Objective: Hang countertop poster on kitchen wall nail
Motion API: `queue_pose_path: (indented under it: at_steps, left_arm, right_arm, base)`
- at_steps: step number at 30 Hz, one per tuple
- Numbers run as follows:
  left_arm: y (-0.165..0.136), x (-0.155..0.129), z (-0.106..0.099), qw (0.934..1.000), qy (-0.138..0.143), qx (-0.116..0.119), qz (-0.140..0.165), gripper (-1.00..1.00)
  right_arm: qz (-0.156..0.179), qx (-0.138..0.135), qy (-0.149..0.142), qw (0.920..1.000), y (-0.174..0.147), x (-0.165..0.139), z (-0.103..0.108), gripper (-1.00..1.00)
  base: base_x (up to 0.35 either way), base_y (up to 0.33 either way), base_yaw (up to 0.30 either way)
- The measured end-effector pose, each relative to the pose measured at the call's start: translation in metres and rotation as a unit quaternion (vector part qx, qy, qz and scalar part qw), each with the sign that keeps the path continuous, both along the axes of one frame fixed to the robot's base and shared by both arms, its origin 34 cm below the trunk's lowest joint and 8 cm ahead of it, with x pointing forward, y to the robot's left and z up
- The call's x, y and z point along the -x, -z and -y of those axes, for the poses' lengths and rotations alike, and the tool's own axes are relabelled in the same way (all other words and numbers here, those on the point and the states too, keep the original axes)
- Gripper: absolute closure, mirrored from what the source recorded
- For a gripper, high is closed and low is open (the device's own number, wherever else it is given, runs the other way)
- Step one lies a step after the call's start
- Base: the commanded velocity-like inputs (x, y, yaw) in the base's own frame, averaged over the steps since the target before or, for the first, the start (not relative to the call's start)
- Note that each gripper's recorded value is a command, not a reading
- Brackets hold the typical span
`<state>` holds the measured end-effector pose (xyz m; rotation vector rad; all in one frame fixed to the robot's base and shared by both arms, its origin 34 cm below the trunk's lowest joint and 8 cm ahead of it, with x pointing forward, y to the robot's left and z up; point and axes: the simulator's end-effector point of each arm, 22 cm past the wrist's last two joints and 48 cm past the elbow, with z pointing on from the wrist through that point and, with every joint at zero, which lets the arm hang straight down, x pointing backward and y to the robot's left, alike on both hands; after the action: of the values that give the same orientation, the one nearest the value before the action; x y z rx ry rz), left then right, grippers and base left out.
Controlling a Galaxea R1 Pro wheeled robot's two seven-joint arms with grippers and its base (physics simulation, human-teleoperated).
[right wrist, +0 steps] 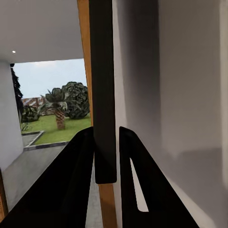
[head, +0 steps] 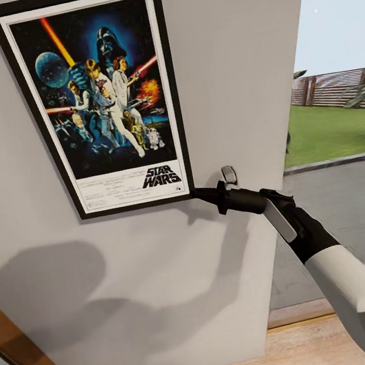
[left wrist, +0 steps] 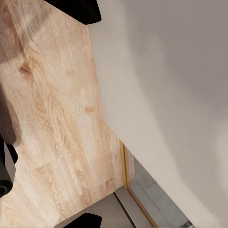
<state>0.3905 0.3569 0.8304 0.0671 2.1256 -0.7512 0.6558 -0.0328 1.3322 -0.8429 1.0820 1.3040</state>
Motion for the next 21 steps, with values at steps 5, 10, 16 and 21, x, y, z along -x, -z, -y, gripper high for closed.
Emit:
queue_pose_path:
  at_steps: [5,10,16,21]
  left_arm:
    - [0.000,0.000,0.000,1.0000,0.000,0.000,0.000,-1.00]
    - [0.000,-0.001,0.002,1.0000,-0.003,0.003,0.002,-1.00]
    - [0.000,-0.001,0.003,1.0000,-0.003,0.004,0.003,-1.00]
    - [-0.001,-0.001,0.003,1.0000,-0.004,0.004,0.003,-1.00]
  right_arm:
    - [0.000,0.000,0.000,1.0000,0.000,0.000,0.000,1.00]
    - [-0.009,-0.004,-0.006,0.9999,0.005,0.006,0.000,1.00]
    - [-0.062,-0.007,-0.034,0.9975,0.018,0.016,-0.002,1.00]
    - [-0.064,-0.007,-0.035,0.9973,0.018,0.017,-0.002,1.00]
  base:
    - [0.000,0.000,0.000]
    - [0.000,0.000,0.000]
    - [0.000,0.000,0.000]
    - [0.000,0.000,0.000]
